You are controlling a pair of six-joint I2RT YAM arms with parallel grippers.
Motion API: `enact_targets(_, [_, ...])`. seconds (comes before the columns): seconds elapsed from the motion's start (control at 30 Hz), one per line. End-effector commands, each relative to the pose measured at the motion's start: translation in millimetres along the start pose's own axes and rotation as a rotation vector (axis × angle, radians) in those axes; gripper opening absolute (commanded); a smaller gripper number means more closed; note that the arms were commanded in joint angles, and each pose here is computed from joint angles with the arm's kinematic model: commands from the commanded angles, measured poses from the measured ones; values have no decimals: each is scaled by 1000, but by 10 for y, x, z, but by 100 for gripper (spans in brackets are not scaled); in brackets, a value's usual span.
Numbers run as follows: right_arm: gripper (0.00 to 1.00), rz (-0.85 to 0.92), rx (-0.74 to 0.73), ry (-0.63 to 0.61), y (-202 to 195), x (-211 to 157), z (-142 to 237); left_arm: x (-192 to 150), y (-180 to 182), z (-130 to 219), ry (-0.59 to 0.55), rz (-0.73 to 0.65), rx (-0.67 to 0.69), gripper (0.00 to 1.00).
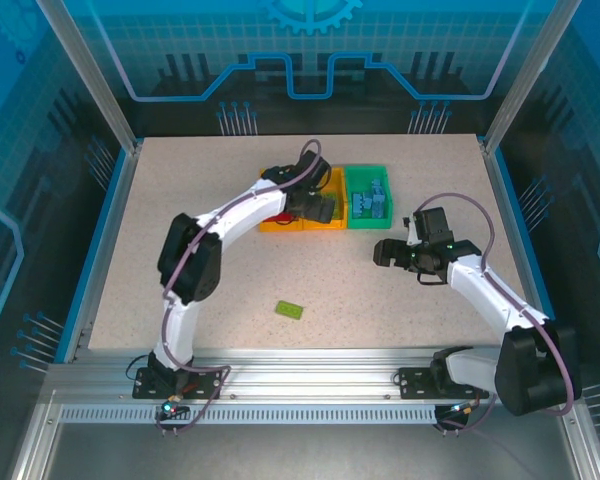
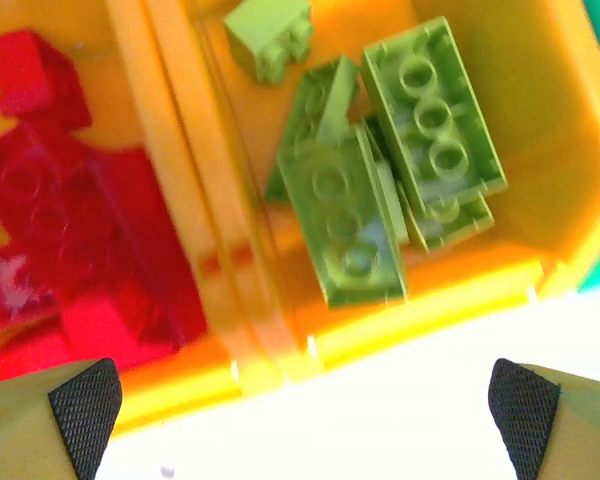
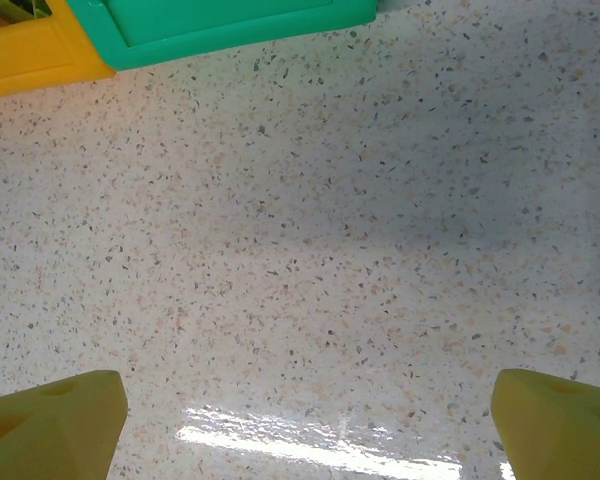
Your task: Sort the legos into containers by color
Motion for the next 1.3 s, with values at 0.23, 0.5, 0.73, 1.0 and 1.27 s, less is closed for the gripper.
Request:
enact_targets(0.23, [95,-10,28,-2,-3,-60,-10,-1255,96,548,74,40,1,99])
enact_targets(0.5, [95,-16,31,6,0,-69,-24,-1980,52,493,209,-7,46,99])
enact_targets(0.73, [95,-18,20,6,-17,-104,-8,-2242,-30,420,264,-14,54,99])
enact_targets(1.0, [95,-14,13,1,-19,-81,7,-2377,-53,266,305,-40,83,98])
enact_targets(1.27, [96,-7,-7,4,-42,-94,18,-2437,-70,94,333,-49,119,86])
Point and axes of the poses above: each hand's point on the last joint's axis, 136 mm out from that joint toward the fingers, its own z axis back along the fingers, its own y axis along the line the jaws close on, x = y × z, the point moved 7 cm from there along z, back along the fingers, and after that the axes turned 7 degrees about z, right-handed, at the moved point
